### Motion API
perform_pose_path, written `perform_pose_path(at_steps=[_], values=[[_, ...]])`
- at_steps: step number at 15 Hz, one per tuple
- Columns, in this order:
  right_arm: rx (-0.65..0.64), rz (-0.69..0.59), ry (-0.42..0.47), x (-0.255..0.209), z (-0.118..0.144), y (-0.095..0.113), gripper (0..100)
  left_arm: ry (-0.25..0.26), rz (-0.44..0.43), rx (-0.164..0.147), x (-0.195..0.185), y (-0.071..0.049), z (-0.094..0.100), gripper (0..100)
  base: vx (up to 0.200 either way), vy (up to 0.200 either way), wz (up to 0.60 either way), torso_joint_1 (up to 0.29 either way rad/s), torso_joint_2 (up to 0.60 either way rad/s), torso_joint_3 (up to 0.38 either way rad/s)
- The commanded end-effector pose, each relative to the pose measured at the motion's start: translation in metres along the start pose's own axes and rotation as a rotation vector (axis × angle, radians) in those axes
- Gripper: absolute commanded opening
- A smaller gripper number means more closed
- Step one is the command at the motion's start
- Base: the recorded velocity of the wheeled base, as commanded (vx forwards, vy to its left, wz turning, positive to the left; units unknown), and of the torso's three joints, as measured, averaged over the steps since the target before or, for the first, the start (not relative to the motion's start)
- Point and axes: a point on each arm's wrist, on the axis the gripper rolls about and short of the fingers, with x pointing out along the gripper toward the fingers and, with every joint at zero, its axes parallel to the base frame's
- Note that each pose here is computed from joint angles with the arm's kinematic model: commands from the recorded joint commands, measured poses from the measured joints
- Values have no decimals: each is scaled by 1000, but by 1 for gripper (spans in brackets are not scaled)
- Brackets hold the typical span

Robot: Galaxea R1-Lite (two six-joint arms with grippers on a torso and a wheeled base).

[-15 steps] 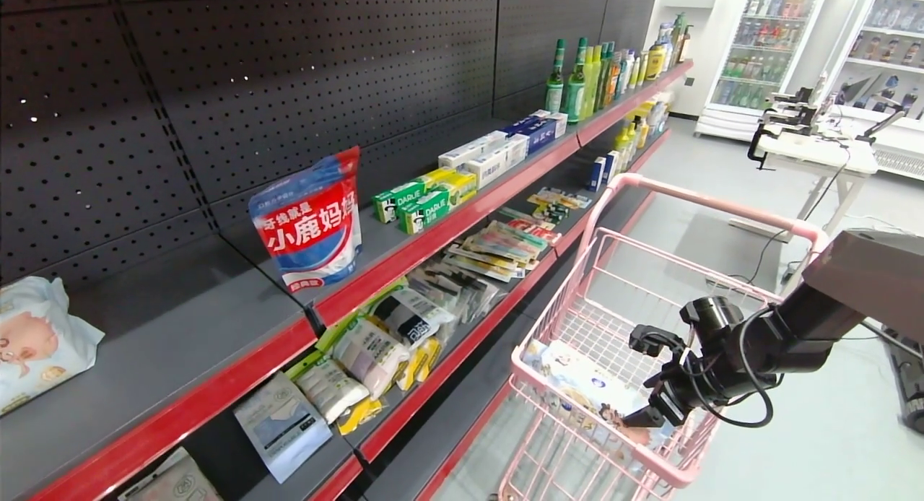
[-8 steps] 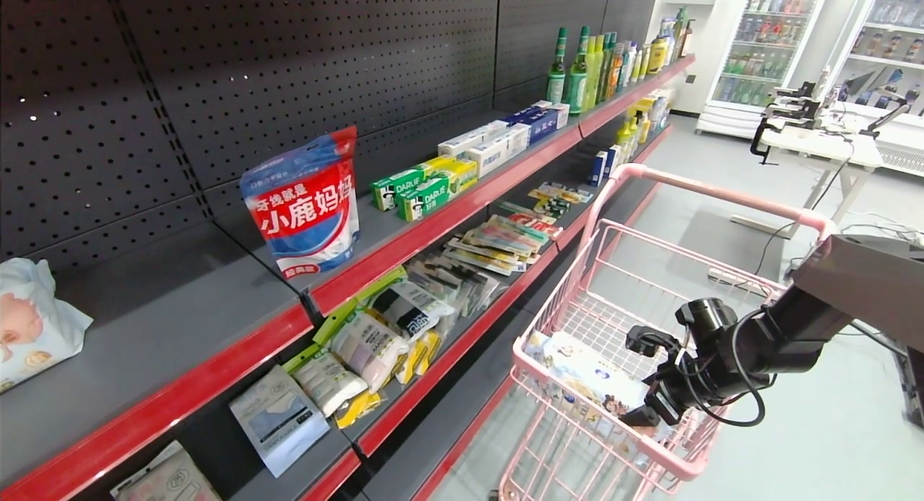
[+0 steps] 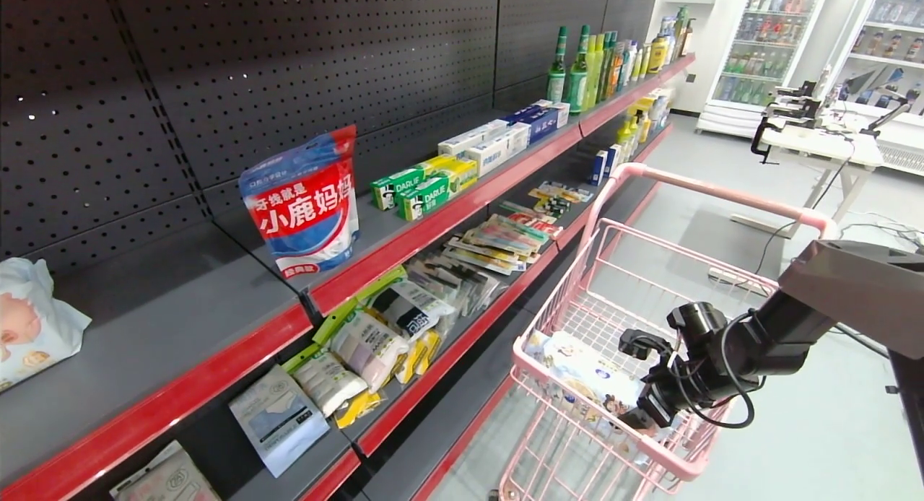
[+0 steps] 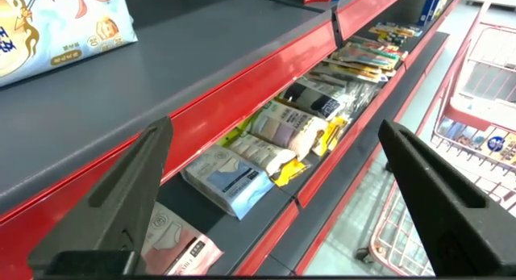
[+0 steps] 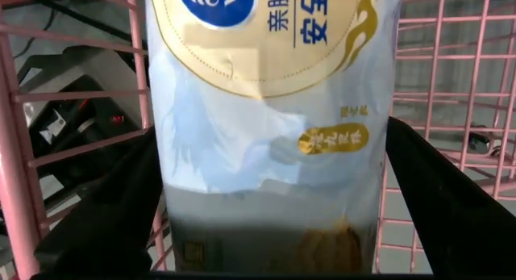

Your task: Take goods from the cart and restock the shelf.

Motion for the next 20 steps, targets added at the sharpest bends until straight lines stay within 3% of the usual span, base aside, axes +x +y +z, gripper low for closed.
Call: perform_pose_path(at_steps=[1,7,8,13,15,16,17,20], values=[[0,3,3,3,-1,-1,100,1,0,0,0,0,0,100,0,0,0,0,0,0],[-23,0,17,5,0,3,100,1,0,0,0,0,0,100,0,0,0,0,0,0],[-23,0,20,5,0,3,0,1,0,0,0,0,0,100,0,0,0,0,0,0],[21,-5,14,-1,1,5,0,1,0,0,0,0,0,100,0,0,0,0,0,0],[89,-65,-52,-41,20,8,0,1,0,0,0,0,0,100,0,0,0,0,0,0],[139,-79,-80,-57,28,16,0,1,0,0,0,0,0,100,0,0,0,0,0,0],[251,-112,-135,-95,43,42,0,1,0,-2,0,0,0,100,0,0,0,0,0,0],[377,-220,-225,-150,52,80,0,1,-1,-3,0,0,0,100,0,0,0,0,0,0]])
